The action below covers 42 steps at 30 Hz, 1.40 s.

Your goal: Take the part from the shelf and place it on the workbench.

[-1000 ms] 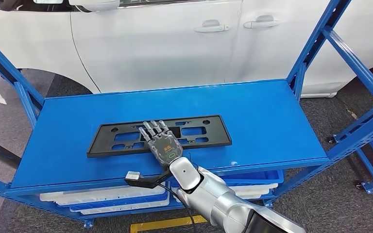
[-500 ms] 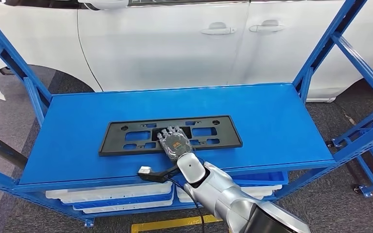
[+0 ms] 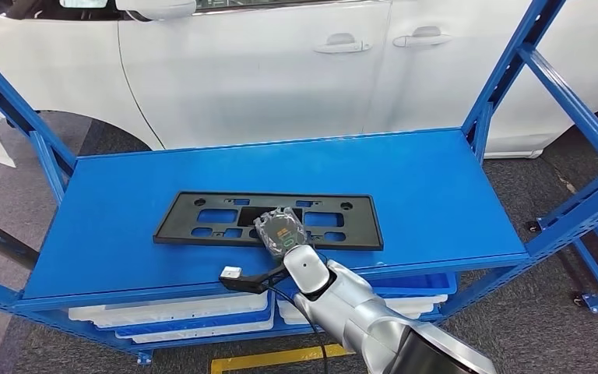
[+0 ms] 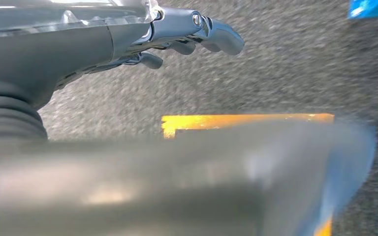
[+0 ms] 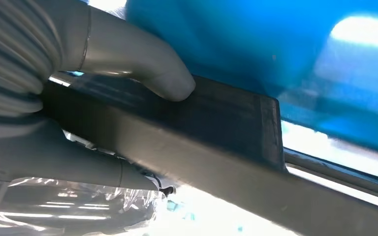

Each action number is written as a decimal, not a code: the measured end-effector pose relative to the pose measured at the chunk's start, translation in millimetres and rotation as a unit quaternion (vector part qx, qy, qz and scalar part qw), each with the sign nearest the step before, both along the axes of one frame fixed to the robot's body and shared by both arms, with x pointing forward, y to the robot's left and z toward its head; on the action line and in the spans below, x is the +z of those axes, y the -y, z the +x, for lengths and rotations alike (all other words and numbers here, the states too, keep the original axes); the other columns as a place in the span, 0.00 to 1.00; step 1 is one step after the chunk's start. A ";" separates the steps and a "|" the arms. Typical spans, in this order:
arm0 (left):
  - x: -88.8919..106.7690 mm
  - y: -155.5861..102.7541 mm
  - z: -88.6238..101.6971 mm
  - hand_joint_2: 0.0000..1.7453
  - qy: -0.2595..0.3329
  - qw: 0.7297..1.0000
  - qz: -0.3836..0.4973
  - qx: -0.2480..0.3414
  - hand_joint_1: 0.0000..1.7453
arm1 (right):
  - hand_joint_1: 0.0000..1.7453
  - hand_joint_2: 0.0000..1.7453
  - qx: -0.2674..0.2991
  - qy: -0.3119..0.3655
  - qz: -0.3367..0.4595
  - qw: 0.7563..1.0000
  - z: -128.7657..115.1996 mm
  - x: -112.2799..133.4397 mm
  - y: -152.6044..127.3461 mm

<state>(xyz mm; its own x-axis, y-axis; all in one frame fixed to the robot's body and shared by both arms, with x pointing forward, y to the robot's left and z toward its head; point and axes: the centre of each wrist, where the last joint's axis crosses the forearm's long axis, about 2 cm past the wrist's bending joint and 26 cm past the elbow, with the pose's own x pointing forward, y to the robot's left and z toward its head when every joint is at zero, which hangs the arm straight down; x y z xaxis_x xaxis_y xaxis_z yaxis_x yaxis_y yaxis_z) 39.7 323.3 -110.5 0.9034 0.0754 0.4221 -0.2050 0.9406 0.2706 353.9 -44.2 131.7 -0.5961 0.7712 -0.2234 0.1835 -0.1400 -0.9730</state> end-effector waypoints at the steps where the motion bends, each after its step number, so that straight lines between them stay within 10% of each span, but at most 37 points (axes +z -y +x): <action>1: 0.1 -0.4 0.2 1.00 0.005 1.000 0.004 0.001 0.00 | 1.00 1.00 0.003 0.001 0.015 1.000 0.7 1.0 0.4; 11: 0.3 -1.3 0.0 1.00 0.017 0.998 0.017 0.049 0.00 | 1.00 1.00 0.085 0.000 0.347 0.934 22.9 66.5 -2.5; 18: -1.0 3.4 -7.3 1.00 0.072 0.992 0.005 0.107 0.00 | 1.00 1.00 0.206 -0.072 0.673 0.706 18.7 136.5 44.0; 24: -2.1 8.2 -12.7 1.00 0.137 0.977 -0.030 0.159 0.00 | 1.00 1.00 0.412 -0.125 0.716 0.549 -18.9 159.3 103.8; 42: -1.7 7.3 -10.7 1.00 0.113 0.980 -0.016 0.164 0.00 | 1.00 1.00 0.528 -0.090 0.643 0.548 -79.7 166.6 146.1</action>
<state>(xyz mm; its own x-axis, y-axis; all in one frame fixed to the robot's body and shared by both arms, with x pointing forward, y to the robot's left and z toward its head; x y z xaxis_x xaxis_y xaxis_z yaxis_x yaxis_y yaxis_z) 29.0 316.0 -112.2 0.7118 0.3614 0.6022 -0.5485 0.8216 0.1553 274.2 -190.3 298.3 -0.7850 -0.5729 0.2357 -0.6127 0.7742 -0.1587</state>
